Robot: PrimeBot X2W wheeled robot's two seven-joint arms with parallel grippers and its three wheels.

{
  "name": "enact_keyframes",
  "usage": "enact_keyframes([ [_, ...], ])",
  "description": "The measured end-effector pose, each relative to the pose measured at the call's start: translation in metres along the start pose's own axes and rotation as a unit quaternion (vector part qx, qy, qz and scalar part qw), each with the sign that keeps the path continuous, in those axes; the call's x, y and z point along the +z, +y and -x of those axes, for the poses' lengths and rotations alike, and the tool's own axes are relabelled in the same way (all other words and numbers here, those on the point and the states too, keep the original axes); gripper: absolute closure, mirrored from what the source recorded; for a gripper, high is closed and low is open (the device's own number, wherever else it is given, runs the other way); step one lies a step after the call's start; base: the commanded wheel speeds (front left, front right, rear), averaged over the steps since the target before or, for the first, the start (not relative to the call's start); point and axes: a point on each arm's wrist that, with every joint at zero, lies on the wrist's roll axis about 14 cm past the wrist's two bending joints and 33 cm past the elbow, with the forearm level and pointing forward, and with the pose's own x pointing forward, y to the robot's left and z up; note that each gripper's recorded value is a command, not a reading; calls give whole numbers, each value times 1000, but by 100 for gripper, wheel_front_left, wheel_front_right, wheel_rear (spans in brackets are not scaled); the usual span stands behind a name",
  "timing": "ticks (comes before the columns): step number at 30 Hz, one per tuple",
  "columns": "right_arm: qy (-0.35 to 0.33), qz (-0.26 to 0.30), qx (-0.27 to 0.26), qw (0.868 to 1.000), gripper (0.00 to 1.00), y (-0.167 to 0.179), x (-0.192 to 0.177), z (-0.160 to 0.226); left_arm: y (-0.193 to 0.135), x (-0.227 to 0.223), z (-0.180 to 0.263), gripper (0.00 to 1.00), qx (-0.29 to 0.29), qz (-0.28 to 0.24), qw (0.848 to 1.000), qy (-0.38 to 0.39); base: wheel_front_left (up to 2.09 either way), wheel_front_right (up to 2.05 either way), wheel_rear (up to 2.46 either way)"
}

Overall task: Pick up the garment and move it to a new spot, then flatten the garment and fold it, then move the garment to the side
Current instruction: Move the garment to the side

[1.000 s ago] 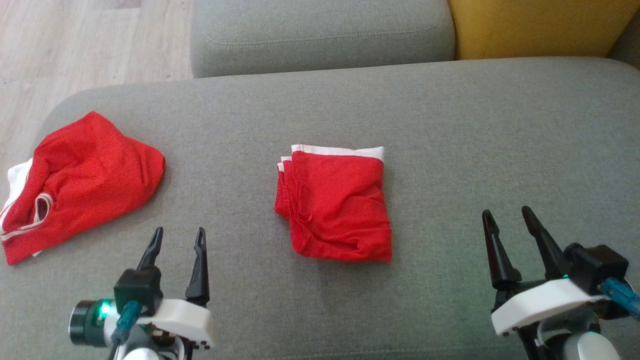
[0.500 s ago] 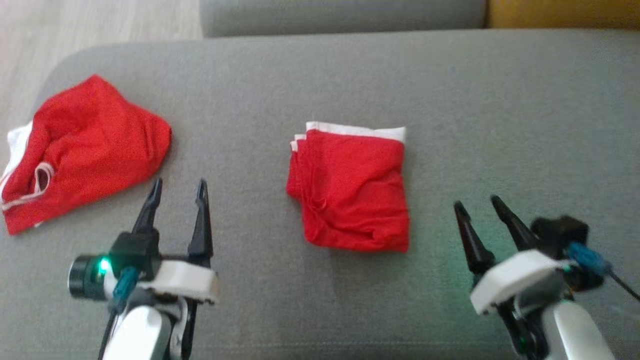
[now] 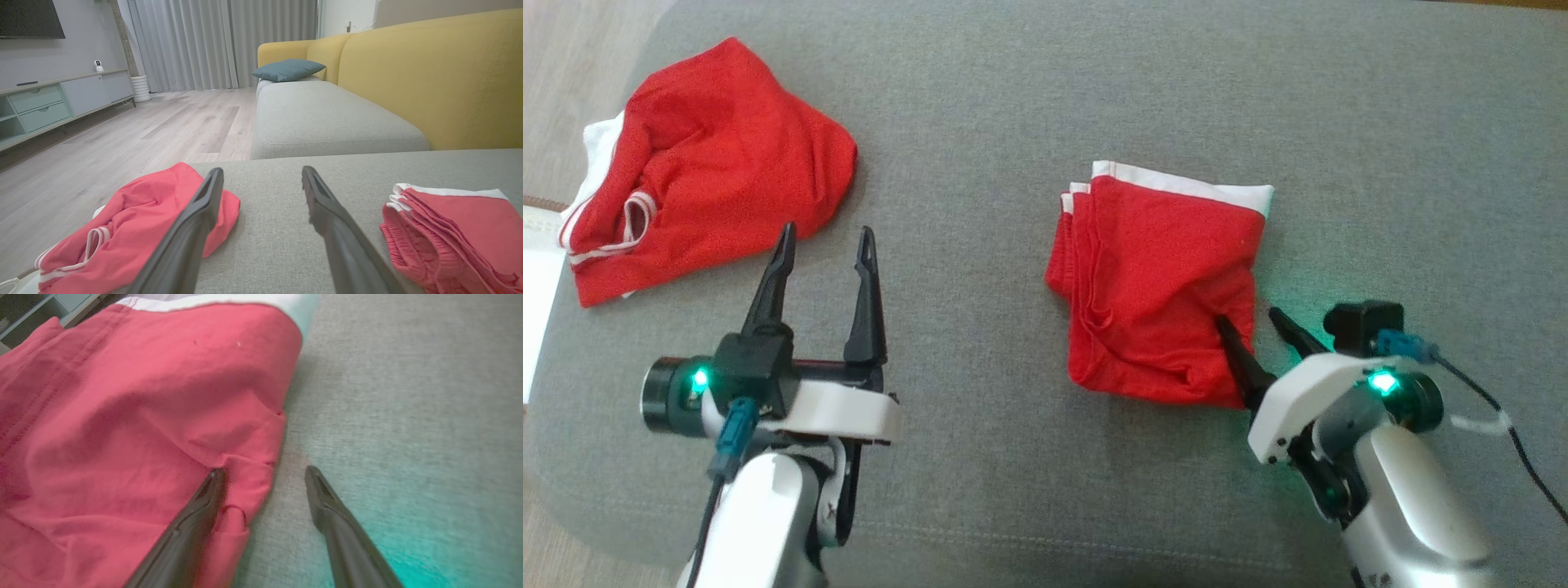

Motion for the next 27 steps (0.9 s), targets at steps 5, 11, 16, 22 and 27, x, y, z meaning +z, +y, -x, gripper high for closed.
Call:
enact_keyframes([
  [5, 8, -1, 10, 1000, 100, 5, 4, -8, 0, 3, 0, 0, 3, 2, 1000, -5, 0, 0, 0],
  [11, 0, 5, 11, 1000, 100, 6, 4, -3, -3, 5, -4, 0, -5, -4, 1000, -10, 0, 0, 0],
  [16, -9, 32, -8, 999, 100, -9, 5, 15, -23, 3, -8, 0, -35, 2, 999, -11, 0, 0, 0],
  [22, -14, 60, -74, 995, 100, -62, 10, 54, -66, 1, -16, 0, -97, 19, 995, -14, 0, 0, 0],
  [27, -11, 58, -137, 989, 100, -107, 5, 92, -109, 4, -23, 0, -161, 34, 986, -23, 0, 0, 0],
])
